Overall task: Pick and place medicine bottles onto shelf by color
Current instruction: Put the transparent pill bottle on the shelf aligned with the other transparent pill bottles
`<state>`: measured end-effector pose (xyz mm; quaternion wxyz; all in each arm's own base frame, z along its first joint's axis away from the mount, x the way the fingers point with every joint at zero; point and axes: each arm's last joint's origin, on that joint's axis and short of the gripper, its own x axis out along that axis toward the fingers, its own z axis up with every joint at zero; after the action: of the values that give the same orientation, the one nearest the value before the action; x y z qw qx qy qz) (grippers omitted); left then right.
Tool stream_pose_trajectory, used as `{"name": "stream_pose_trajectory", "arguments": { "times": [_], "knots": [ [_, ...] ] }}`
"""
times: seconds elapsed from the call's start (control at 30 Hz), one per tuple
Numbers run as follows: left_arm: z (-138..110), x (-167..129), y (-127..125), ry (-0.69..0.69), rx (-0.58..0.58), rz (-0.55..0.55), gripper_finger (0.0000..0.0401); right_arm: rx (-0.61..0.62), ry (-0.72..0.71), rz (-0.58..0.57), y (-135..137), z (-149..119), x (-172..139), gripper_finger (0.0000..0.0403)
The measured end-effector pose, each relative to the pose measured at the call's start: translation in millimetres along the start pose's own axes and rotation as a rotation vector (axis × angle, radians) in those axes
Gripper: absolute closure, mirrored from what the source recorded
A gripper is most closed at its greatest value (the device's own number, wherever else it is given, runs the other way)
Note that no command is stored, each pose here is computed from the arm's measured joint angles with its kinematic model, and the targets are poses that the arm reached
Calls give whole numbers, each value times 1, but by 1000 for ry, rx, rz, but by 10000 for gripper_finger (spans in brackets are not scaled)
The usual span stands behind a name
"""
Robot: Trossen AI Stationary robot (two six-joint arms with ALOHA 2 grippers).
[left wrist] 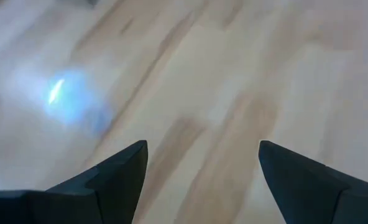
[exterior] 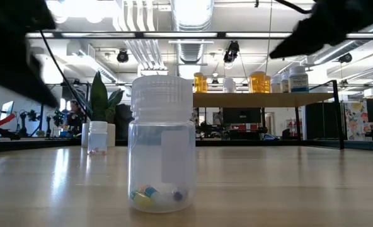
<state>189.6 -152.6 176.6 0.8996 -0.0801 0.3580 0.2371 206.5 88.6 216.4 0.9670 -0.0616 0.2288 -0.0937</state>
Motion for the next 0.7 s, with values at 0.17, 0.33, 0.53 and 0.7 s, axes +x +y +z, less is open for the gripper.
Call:
{"name": "stream_pose_trajectory", "arguments": {
  "times": [0.17, 0.33, 0.53, 0.7],
  "knots": [
    [-34, 18, 42, -34, -298, 150, 115, 2, 57, 31, 26, -17, 5, 184],
    [-42, 46, 76, -34, -411, 288, 143, -30, 94, 11, 38, -27, 11, 184],
    [-32, 77, 105, -2, -487, 396, 199, -32, 68, -115, 38, -27, 17, 184],
    [-14, 96, 114, -36, -415, 348, 260, -35, 54, -137, 37, -25, 16, 184]
  ]
}}
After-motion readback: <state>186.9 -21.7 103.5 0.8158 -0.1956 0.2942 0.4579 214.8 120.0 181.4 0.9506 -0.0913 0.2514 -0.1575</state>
